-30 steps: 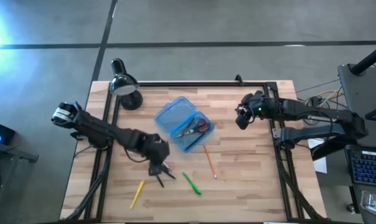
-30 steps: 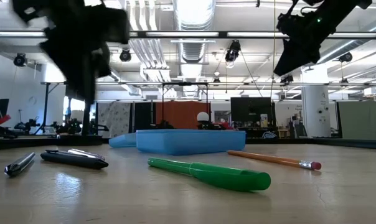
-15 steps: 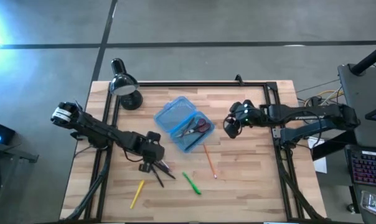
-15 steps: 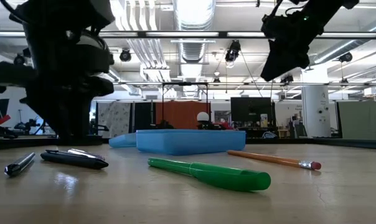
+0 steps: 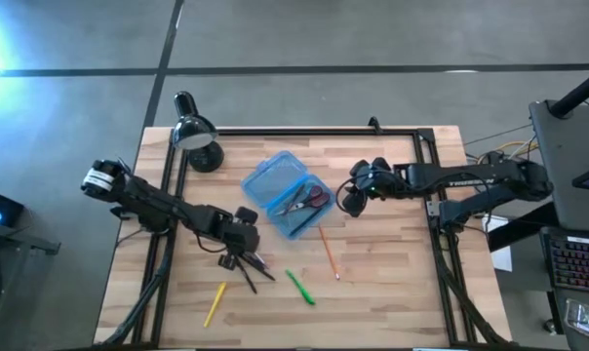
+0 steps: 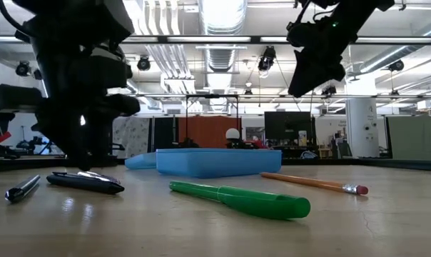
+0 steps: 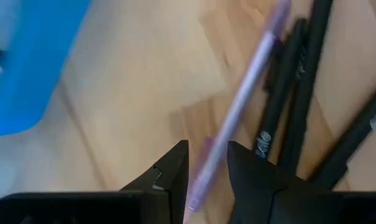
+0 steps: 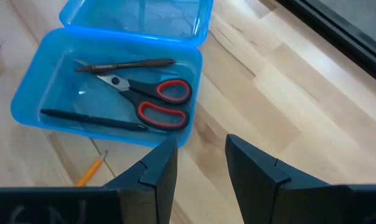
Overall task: Pick & place school supplies into a supply box
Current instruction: Put the purple pen into the supply box
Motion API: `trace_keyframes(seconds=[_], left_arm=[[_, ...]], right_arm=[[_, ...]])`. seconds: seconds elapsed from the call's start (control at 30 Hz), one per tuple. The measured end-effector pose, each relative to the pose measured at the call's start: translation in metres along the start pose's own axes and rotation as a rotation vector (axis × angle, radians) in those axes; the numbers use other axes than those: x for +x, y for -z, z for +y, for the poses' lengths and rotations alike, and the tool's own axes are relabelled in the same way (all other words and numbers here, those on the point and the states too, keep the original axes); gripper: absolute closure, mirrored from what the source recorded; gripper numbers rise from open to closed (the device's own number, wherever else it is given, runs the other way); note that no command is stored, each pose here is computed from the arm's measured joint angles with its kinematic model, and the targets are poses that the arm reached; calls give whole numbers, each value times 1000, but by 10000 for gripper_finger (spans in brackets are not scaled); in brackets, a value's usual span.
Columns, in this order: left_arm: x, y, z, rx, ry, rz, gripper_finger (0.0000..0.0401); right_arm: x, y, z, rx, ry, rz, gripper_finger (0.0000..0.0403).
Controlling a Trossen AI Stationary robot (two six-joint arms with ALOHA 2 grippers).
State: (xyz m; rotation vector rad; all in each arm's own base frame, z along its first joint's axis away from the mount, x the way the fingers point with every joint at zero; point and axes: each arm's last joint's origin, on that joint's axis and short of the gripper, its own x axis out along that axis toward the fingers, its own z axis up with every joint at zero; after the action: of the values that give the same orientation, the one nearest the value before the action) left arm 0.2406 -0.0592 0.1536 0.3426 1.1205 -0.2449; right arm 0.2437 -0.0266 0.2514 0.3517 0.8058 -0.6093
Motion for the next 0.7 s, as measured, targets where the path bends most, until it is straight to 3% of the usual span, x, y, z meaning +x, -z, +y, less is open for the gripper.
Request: trace_keyframes(seconds=[0.2,0.5,0.7], left_arm=[[9,4,1,50,23,18,307],[20,4,4,37,63,25,308],[26,6,3,50,89,46,344]], right_arm=[[1,-1,1,1,1,2,273],[1,0,0,-1,4,6,279],[2,1,0,-7,10,9,279]])
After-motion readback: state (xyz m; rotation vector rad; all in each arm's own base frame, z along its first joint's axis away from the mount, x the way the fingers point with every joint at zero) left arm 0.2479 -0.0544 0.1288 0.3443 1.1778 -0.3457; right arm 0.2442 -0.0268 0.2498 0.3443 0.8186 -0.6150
